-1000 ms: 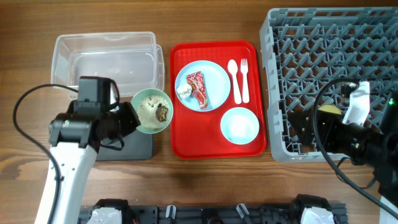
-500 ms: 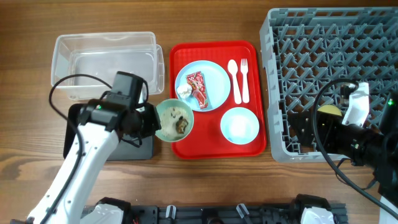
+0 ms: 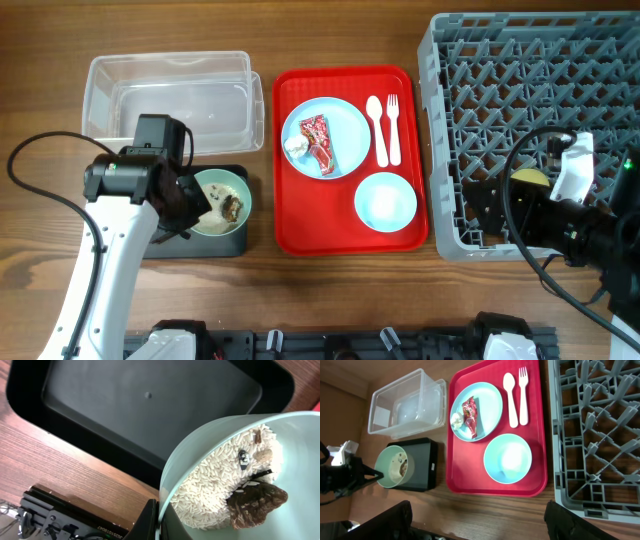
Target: Sort waste into correct bins and load items into the dishwasher rack
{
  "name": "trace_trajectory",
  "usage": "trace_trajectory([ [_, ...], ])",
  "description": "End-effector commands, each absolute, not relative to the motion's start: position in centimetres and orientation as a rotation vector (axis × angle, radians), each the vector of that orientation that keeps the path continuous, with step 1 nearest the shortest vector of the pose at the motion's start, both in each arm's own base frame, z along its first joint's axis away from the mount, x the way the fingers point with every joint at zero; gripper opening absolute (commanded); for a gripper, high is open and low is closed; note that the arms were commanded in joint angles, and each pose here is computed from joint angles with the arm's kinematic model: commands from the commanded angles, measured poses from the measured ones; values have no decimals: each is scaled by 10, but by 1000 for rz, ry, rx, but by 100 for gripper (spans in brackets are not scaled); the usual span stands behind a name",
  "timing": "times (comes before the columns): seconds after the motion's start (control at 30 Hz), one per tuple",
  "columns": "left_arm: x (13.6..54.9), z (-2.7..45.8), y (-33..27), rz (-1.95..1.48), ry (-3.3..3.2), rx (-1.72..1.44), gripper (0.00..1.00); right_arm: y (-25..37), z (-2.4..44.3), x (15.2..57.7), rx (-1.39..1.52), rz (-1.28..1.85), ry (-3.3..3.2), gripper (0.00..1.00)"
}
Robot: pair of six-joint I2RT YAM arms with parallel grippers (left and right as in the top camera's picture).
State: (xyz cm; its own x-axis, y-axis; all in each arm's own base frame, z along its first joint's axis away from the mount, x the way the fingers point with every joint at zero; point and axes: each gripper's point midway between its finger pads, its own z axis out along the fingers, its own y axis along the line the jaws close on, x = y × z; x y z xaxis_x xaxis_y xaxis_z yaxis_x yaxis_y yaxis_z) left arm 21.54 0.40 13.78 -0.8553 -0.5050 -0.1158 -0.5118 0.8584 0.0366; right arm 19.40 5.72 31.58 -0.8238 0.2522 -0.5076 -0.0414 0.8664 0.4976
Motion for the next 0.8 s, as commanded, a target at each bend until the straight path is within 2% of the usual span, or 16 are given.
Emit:
trace_trajectory([
  [0.0, 220, 147, 10, 72, 2875, -864, 4, 57, 314, 196, 127, 656, 2459, 86],
  [0.2, 221, 146, 9, -89, 2876, -956, 4, 57, 314, 196, 127, 656, 2459, 87],
  [0.37, 249, 153, -27, -394, 2871, -586, 4, 57, 314, 196, 127, 656, 2458, 87],
  [0.5, 256, 144, -57, -429, 2892, -352, 4, 57, 314, 196, 127, 655, 2459, 87],
  [0.6, 256, 124, -83, -394, 2927, -198, 4, 57, 314, 196, 127, 656, 2459, 87],
  [0.77, 247, 78, -115, -409, 3024, -115, 4, 57, 314, 196, 127, 655, 2459, 87],
])
